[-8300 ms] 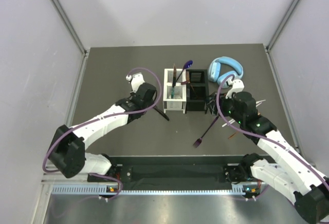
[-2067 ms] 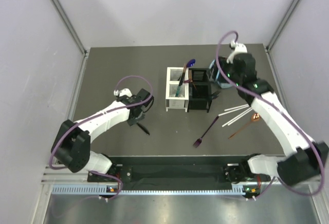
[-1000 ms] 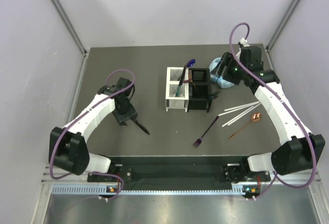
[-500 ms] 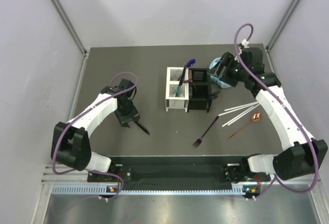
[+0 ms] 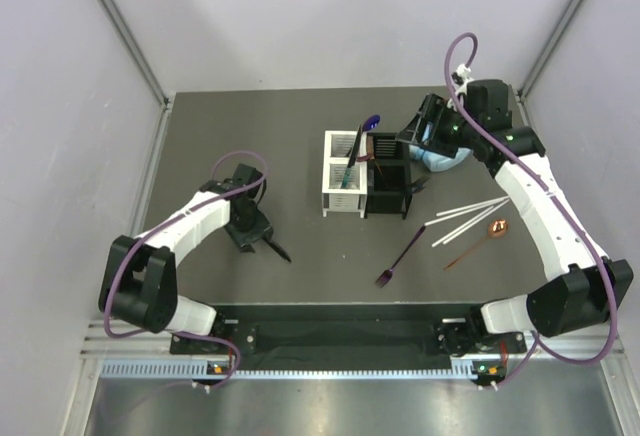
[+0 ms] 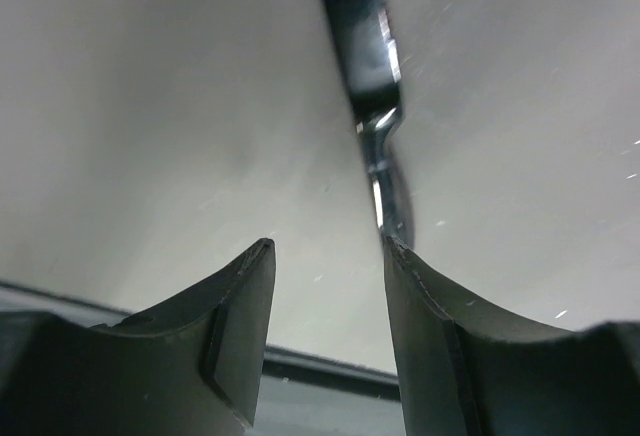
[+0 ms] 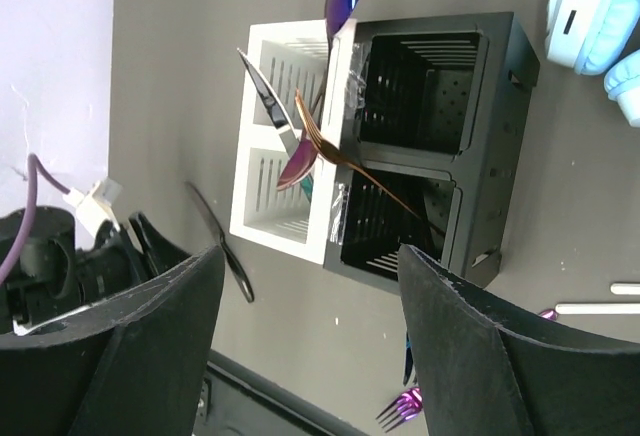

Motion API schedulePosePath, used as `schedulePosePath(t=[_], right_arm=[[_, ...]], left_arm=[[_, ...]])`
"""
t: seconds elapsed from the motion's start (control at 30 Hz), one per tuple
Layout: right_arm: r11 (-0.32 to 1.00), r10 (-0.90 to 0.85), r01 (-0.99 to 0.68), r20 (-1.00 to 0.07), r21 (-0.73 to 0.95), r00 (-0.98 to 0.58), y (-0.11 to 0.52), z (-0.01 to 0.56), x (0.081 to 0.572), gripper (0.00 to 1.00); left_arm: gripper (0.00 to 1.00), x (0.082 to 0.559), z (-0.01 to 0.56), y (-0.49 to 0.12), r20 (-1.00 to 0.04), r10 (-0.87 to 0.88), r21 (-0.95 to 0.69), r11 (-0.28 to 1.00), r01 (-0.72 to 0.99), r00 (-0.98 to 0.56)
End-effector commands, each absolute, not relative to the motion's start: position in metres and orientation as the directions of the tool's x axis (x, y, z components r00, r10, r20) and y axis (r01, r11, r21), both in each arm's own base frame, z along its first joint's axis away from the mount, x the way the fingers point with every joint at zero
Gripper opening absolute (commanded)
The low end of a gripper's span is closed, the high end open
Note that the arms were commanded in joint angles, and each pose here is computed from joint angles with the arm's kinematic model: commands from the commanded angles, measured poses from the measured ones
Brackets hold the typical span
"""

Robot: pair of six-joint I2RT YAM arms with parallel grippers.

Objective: Sort the eating utensils into containers
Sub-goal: Move the knife to the center of the board, then pick up the knife at the center of the board.

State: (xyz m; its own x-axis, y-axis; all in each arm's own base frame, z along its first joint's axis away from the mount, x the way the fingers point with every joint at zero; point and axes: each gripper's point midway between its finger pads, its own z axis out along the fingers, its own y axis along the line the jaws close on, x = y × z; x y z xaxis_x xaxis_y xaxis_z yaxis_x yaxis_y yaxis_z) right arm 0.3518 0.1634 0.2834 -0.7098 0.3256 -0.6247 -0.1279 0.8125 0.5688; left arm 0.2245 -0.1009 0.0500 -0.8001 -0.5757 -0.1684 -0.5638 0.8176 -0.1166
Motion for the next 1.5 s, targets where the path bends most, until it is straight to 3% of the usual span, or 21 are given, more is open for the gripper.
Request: schedulePosePath(t=[0.0, 0.37, 0.7, 1.3, 1.4, 1.43, 1.47], right_arm=[[0.804, 0.291, -0.206, -0.671, 0.558, -0.682, 0.168, 0.306, 0.343, 0.71], [0.815, 0.274, -0.216, -0.686, 0.538, -0.673, 0.162, 0.312, 0.336, 0.71], [0.812, 0.276, -0.216, -0.684, 0.541, -0.675, 0.162, 0.314, 0.335, 0.71], [0.812, 0.279, -0.199, -0.664, 0.549, -0.694, 0.161, 0.308, 0.338, 0.71], [0.812, 0.28, -0.199, -0.666, 0.548, -0.691, 0.159, 0.31, 0.339, 0.71], [0.812, 0.282, -0.196, -0.664, 0.549, -0.692, 0.159, 0.309, 0.339, 0.71], [0.813, 0.283, -0.194, -0.663, 0.549, -0.693, 0.158, 0.309, 0.339, 0.71]], left_arm=[[0.53, 0.248, 0.056, -0.103, -0.247, -0.586, -0.183, 0.811, -0.556, -0.772], [0.51, 0.242, 0.024, -0.103, -0.188, -0.595, -0.12, 0.803, -0.583, -0.781], [0.51, 0.251, 0.029, -0.103, -0.222, -0.595, -0.137, 0.803, -0.579, -0.773], [0.49, 0.257, -0.001, -0.102, -0.185, -0.59, -0.059, 0.805, -0.59, -0.786], [0.4, 0.256, 0.0, -0.097, -0.196, -0.597, -0.038, 0.797, -0.603, -0.778], [0.17, 0.252, 0.0, -0.095, -0.194, -0.596, -0.018, 0.797, -0.604, -0.78], [0.07, 0.251, -0.001, -0.093, -0.193, -0.594, -0.009, 0.797, -0.604, -0.781]])
